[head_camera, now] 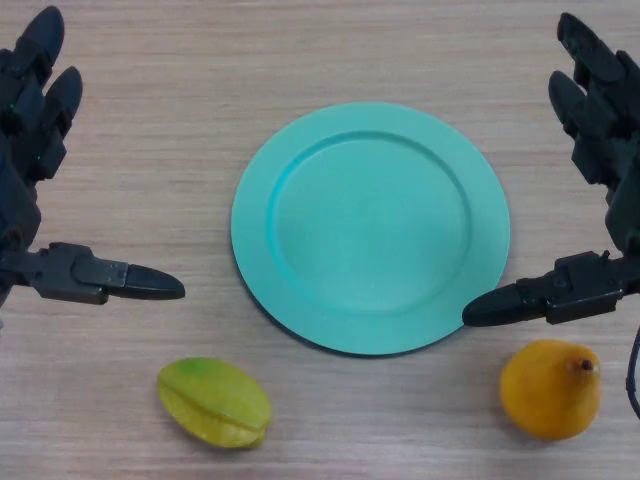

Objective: Pick up the yellow starfruit and place it on the plate

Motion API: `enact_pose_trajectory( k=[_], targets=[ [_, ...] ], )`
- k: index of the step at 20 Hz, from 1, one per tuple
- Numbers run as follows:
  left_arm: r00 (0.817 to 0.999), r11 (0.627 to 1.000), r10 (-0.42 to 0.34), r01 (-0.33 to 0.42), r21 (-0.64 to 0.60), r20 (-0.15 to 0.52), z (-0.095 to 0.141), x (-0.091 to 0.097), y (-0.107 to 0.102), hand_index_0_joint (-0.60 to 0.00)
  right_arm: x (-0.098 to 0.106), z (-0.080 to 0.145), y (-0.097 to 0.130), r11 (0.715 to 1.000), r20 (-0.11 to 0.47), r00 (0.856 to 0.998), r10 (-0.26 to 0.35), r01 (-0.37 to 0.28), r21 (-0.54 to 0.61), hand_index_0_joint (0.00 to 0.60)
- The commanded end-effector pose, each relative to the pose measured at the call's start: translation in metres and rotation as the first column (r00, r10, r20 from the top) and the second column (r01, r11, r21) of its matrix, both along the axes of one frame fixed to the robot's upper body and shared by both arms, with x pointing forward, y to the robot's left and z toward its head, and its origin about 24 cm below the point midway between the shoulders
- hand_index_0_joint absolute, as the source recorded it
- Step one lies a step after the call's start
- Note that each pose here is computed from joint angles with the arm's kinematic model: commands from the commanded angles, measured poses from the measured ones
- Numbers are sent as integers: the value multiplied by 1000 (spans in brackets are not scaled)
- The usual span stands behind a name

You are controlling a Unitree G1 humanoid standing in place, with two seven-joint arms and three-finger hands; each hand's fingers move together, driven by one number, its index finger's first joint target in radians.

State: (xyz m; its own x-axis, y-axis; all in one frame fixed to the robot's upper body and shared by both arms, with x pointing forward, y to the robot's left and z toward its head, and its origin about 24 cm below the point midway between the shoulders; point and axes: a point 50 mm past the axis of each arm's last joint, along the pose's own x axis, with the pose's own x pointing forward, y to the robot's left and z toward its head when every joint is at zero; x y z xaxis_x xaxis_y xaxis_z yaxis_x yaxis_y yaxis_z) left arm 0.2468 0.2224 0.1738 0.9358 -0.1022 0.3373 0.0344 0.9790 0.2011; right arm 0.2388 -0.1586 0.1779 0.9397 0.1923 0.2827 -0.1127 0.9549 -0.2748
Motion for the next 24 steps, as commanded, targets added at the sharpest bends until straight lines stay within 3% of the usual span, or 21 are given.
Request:
enact_pose_trajectory(
  k=[1, 9, 11, 15, 17, 21, 24],
  targets=[
    [971, 998, 1, -17, 67, 238, 35, -13, 7, 0, -8, 25, 2, 1000, 190, 981, 24, -21, -18, 0],
    [972, 998, -23, 8, 67, 233, 37, -18, 5, 0, -5, 25, 5, 999, 197, 980, 38, -36, -17, 0],
    [979, 998, -23, 12, 54, 202, 31, -23, 4, 0, -3, 24, 7, 999, 192, 981, 40, -39, -9, 0],
    [987, 971, -42, 5, 239, 153, 16, -34, -2, 0, 1, 24, 11, 998, 175, 982, 64, -67, 10, 0],
    [994, 951, -93, 72, 302, 55, 2, -41, -7, 0, 1, 24, 13, 997, 173, 982, 71, -72, 1, 0],
    [995, 930, -57, 21, 366, 86, -22, -52, -17, 0, 2, 23, 15, 996, 174, 981, 80, -83, 11, 0],
    [990, 866, -83, 13, 500, 118, -36, -58, -17, 0, 0, 23, 14, 996, 175, 981, 79, -83, 15, 0]
  ],
)
